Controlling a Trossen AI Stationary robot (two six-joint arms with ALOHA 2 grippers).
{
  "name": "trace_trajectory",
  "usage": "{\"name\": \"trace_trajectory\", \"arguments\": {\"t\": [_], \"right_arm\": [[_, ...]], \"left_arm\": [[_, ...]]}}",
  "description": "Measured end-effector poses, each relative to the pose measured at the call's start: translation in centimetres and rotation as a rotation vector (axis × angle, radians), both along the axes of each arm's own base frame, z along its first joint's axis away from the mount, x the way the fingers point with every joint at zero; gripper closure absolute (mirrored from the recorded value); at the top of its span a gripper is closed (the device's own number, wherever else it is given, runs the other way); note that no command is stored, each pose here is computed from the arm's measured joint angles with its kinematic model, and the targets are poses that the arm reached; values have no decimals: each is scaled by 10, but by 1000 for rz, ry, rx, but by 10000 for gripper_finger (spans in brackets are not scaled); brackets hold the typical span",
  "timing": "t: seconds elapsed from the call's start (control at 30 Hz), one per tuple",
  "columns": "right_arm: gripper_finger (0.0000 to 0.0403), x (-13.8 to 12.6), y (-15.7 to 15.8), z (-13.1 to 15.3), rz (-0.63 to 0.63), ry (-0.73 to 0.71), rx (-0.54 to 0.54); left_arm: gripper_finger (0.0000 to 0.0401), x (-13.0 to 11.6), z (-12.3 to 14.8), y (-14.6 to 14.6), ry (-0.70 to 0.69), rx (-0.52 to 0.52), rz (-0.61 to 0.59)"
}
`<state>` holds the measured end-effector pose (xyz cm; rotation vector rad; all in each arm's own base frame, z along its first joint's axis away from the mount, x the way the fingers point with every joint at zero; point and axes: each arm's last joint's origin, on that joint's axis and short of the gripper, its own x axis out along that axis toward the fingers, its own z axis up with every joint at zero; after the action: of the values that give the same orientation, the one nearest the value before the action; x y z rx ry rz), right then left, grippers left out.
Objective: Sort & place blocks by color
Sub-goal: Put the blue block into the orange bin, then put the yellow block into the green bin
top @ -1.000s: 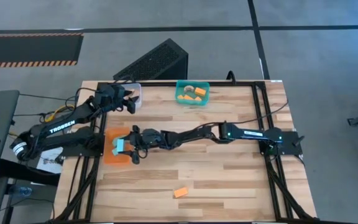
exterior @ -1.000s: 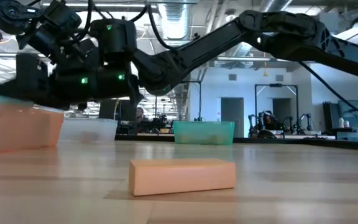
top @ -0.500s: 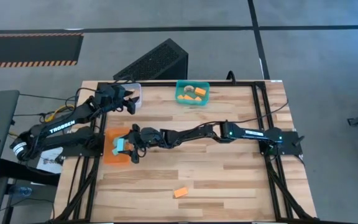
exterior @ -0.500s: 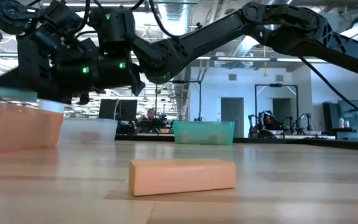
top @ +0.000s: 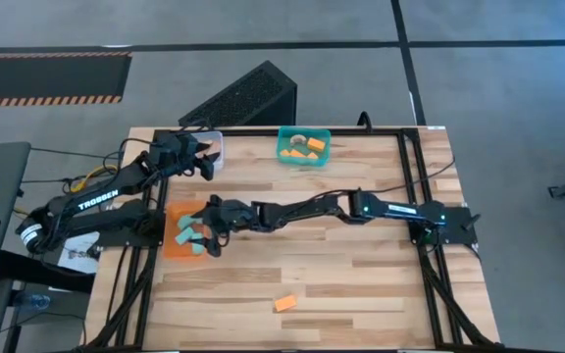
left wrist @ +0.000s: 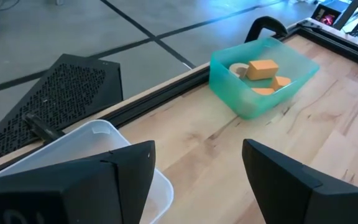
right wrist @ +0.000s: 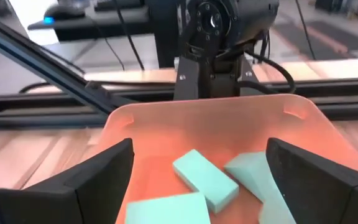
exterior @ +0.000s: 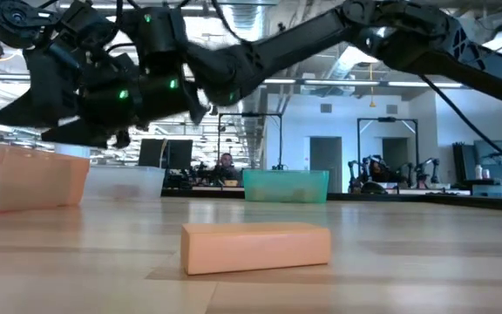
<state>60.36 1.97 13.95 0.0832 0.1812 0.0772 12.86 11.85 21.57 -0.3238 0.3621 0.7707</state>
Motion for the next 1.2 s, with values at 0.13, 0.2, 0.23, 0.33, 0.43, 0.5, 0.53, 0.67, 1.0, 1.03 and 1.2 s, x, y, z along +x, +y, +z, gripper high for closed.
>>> {"name": "trace_trajectory", "arguments": {"t": [0.13,0.2,0.23,0.33,0.43,0.5,0.53,0.67,1.0,1.03,1.2], "right_arm": [[22,-10,4,38,8,114,-10],[22,-21,9,68,15,173,-5],[22,-28,12,82,20,209,-4],[22,-49,30,105,54,358,-16],[23,-73,54,117,87,530,2],[23,-88,71,130,85,593,63],[23,-97,79,136,83,641,92],[23,-120,115,140,116,774,149],[23,-157,196,99,229,906,-41],[23,-159,197,94,208,925,-34],[23,-170,204,72,137,1021,14]], "left_arm": [[176,1,0,0,-9,-6,-22],[176,1,1,-1,-17,-8,-36],[176,1,1,-1,-21,-11,-46],[176,2,1,-2,-41,-22,-79],[176,3,2,-3,-62,-37,-131],[176,4,2,-4,-72,-47,-162],[176,4,2,-4,-76,-51,-177],[176,8,4,-8,-93,-43,-216],[176,17,6,-18,-107,-30,-296],[176,18,6,-19,-104,-29,-303],[176,20,6,-22,-100,-24,-326]]}}
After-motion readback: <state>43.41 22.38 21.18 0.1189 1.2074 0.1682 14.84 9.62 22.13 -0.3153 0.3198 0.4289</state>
